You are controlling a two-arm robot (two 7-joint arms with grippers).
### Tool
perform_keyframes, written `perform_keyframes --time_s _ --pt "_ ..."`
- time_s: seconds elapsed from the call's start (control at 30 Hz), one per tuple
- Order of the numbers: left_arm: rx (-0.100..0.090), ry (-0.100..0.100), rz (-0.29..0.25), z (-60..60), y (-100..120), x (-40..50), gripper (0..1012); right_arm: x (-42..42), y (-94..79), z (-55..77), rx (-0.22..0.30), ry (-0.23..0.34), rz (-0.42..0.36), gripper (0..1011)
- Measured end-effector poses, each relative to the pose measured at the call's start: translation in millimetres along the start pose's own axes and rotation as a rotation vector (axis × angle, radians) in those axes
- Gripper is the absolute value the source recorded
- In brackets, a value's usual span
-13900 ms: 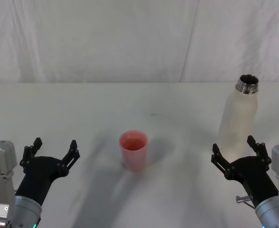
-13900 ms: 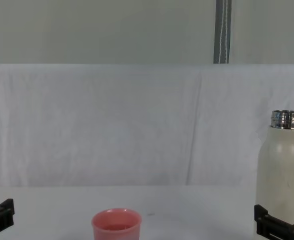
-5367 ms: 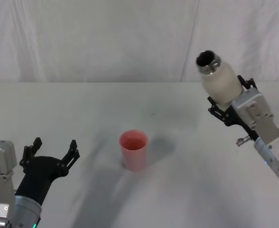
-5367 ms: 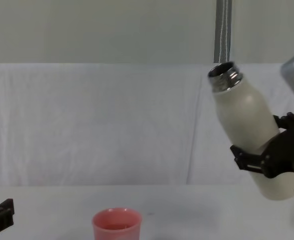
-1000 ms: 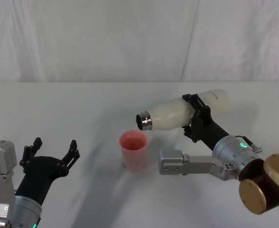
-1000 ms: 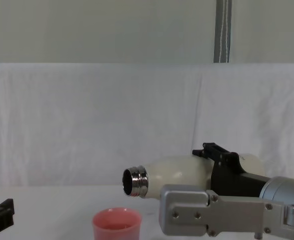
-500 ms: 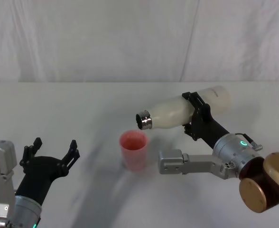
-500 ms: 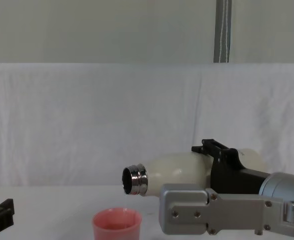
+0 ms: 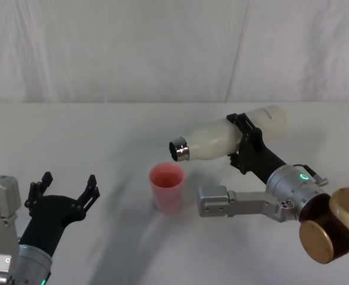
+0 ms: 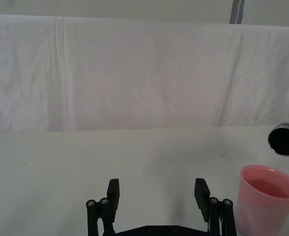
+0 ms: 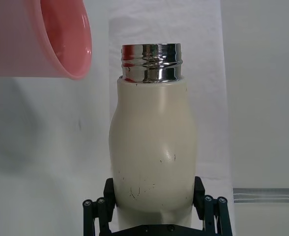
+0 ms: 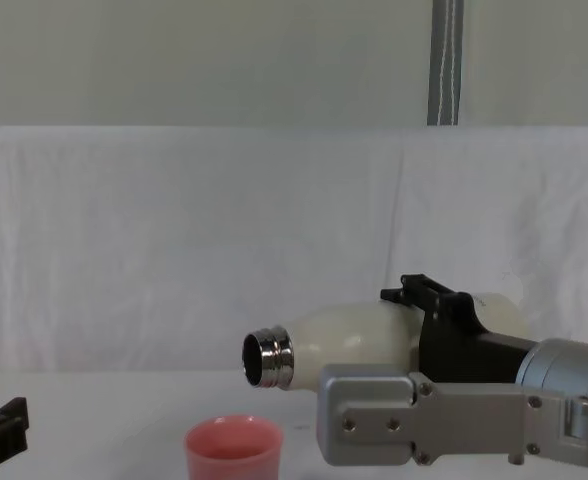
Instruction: Grasp the thermos with one hand and pour water into the cup lid.
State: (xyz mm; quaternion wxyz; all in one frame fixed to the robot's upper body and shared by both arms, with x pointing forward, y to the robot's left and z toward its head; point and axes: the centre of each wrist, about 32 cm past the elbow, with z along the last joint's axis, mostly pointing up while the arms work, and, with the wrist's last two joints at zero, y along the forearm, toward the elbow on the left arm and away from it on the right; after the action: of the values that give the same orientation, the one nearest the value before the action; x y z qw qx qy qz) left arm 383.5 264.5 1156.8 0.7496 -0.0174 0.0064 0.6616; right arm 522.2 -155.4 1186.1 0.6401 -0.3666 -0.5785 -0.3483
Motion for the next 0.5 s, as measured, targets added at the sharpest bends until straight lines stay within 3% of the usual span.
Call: perform_keyframes --time_s 0.5 --pt "0.0 0.0 0.0 0.0 0.0 0.0 1001 1.2 -0.4 1.6 0.008 -0.016 0.002 950"
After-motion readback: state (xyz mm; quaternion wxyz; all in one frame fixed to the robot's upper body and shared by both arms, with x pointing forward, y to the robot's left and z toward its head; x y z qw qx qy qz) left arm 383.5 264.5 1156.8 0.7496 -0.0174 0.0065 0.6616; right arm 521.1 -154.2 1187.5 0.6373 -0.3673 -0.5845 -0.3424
